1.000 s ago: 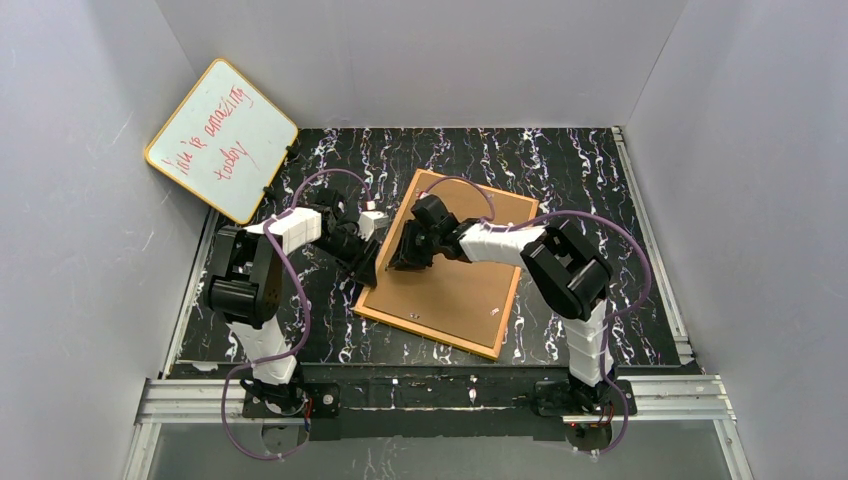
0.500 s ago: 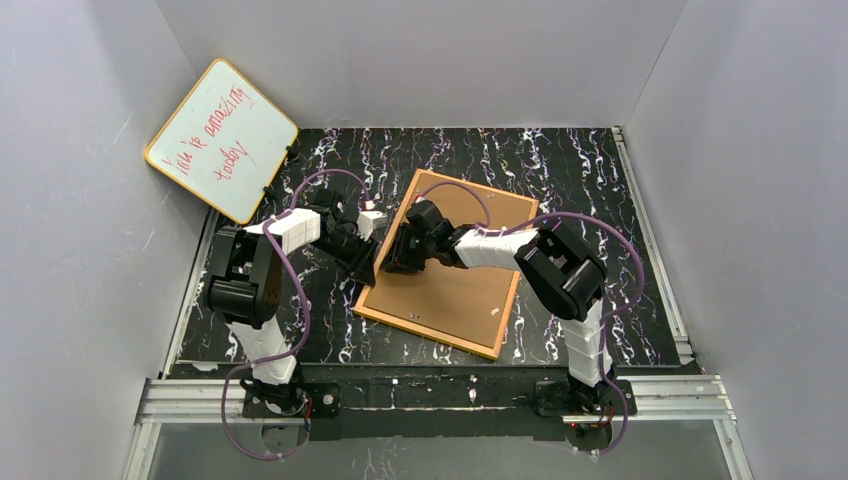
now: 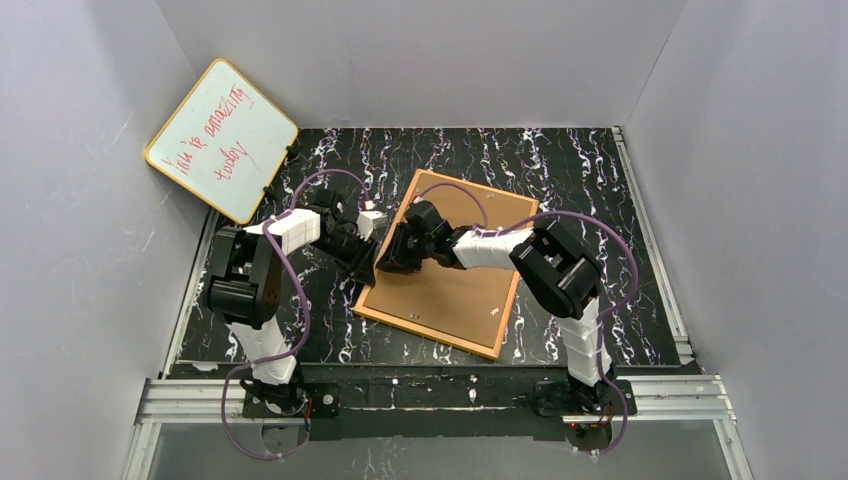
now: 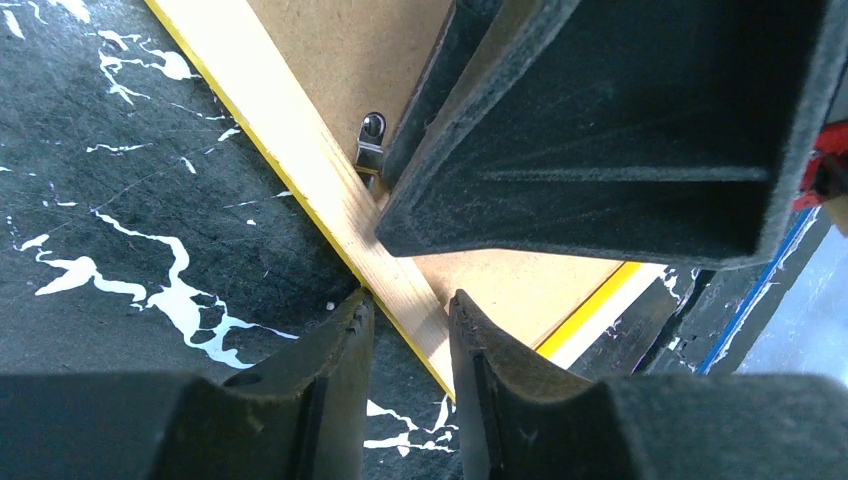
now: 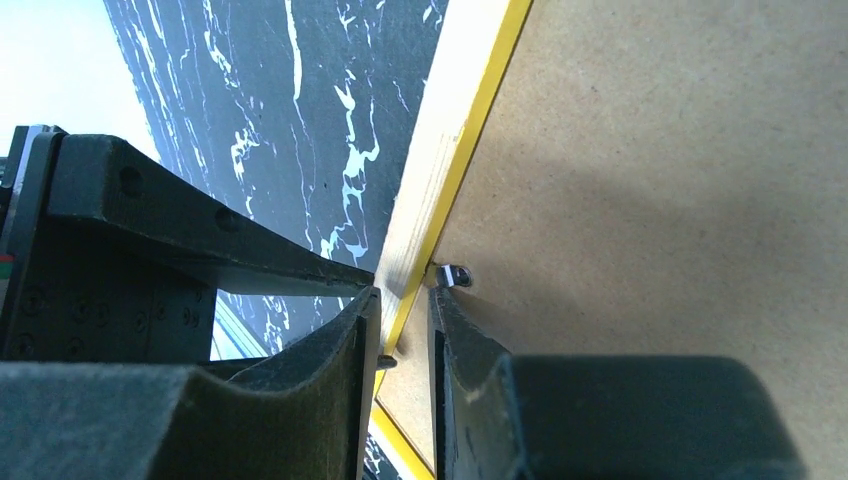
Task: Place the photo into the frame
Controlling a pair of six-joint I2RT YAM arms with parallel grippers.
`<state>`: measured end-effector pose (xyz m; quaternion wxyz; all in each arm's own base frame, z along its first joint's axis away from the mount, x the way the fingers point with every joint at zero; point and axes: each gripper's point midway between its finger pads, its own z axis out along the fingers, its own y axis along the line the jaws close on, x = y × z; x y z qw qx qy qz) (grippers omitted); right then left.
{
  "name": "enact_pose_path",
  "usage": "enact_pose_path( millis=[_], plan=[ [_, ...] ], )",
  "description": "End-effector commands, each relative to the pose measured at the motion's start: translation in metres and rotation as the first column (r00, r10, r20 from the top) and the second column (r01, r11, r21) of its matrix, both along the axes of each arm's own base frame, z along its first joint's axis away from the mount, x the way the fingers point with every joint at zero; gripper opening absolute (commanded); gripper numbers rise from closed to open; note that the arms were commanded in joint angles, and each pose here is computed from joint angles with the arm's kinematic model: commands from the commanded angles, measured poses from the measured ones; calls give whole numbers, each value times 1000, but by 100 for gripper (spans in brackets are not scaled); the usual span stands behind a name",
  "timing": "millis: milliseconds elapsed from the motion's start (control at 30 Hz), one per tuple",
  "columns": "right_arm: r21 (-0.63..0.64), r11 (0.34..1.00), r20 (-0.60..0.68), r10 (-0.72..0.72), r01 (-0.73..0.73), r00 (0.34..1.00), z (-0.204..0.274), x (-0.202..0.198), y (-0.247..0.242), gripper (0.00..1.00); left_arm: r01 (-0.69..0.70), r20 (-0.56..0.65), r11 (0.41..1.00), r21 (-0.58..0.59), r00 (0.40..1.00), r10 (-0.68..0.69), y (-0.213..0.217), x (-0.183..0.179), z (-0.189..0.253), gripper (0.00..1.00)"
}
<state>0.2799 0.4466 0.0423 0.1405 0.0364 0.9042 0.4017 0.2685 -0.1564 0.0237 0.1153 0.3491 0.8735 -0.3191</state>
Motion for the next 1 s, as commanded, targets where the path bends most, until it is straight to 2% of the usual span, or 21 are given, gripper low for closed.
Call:
enact_pose_path(
  millis=[0,300,567,967],
  plan=[
    [-59,998,-13,24,-25,1000,-24,-5,-2,32,50,-35,998,43,998,-48,7,-18,-19,23],
    [-89,994,60,61,-56,996,-9,4,-11,32,61,-38,997,43,997,-59,8,-20,-19,21],
    [-7,1000,90,24,-24,996,27,11,-34,33,71,-39,996,47,997,-69,9,-22,-18,20],
    [13,999,15,51,-51,999,7,6,-20,33,73,-51,997,36,996,-71,7,-24,-16,18]
  ],
)
